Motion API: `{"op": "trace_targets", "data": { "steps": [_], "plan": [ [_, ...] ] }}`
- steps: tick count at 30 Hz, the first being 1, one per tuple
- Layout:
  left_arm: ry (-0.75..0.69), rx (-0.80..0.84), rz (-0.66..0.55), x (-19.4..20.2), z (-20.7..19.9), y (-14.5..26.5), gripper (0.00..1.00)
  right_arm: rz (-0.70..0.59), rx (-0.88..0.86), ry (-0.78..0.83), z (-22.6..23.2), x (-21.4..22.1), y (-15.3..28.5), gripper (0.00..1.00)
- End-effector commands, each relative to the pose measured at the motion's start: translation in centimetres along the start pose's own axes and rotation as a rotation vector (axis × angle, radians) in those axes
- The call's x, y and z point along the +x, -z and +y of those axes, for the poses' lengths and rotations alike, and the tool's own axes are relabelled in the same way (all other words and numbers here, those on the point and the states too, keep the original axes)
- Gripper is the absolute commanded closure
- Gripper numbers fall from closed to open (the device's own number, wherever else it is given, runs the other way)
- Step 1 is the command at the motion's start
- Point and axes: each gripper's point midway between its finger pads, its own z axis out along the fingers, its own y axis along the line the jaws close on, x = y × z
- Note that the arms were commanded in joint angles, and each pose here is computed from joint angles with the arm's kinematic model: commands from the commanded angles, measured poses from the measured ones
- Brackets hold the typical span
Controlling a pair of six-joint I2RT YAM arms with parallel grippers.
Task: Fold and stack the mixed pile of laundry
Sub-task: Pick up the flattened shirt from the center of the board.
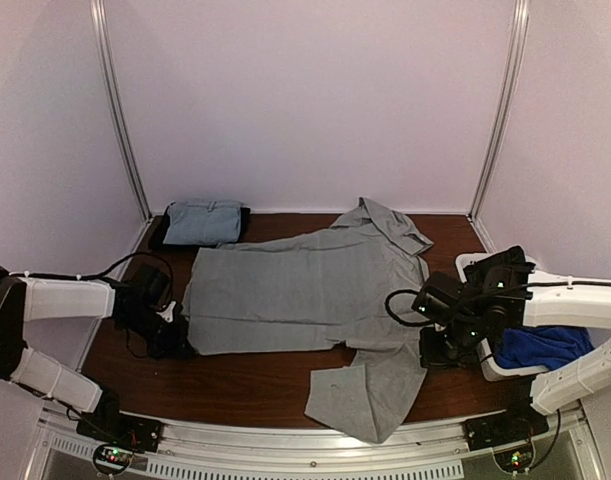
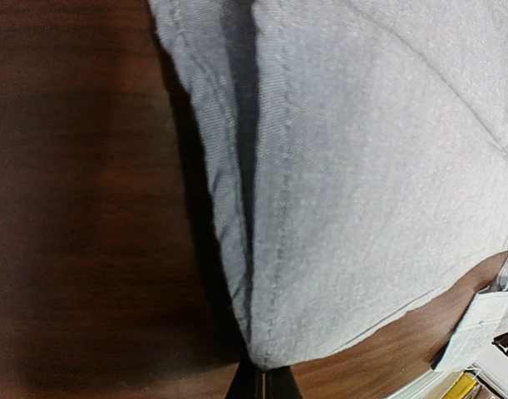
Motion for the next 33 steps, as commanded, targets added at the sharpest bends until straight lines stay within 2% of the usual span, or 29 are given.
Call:
{"op": "trace_targets", "data": {
  "steps": [1, 10, 15, 20, 25, 33],
  "plan": [
    [0.017, -0.044, 0.002, 0.7, 0.4, 1.6, 1.00, -0.051, 0.006, -0.002, -0.3, -1.0, 1.7, 1.00],
    [0.089, -0.068, 0.063, 5.5, 1.6, 5.2, 1.00, 0.026, -0.093, -0.086, -1.3, 1.9, 2.7, 1.00],
    [0.102, -0.036, 0.039, 5.5, 0.5, 7.3, 1.00, -0.001, -0.151, -0.062, 0.0, 1.1, 4.4, 1.00],
    [0.097, -0.035, 0.001, 2.8, -1.4, 8.9, 1.00, -0.101, -0.123, -0.017, 2.0, -3.6, 7.4, 1.00],
    [0.077, -0.037, -0.048, -1.5, -2.8, 10.2, 1.00, -0.184, -0.111, -0.044, 0.8, -9.5, 9.2, 1.00],
    [0.091, -0.006, -0.088, -7.3, -4.0, 9.1, 1.00, -0.157, -0.101, 0.032, 1.8, -16.2, 6.6, 1.00]
  ]
}}
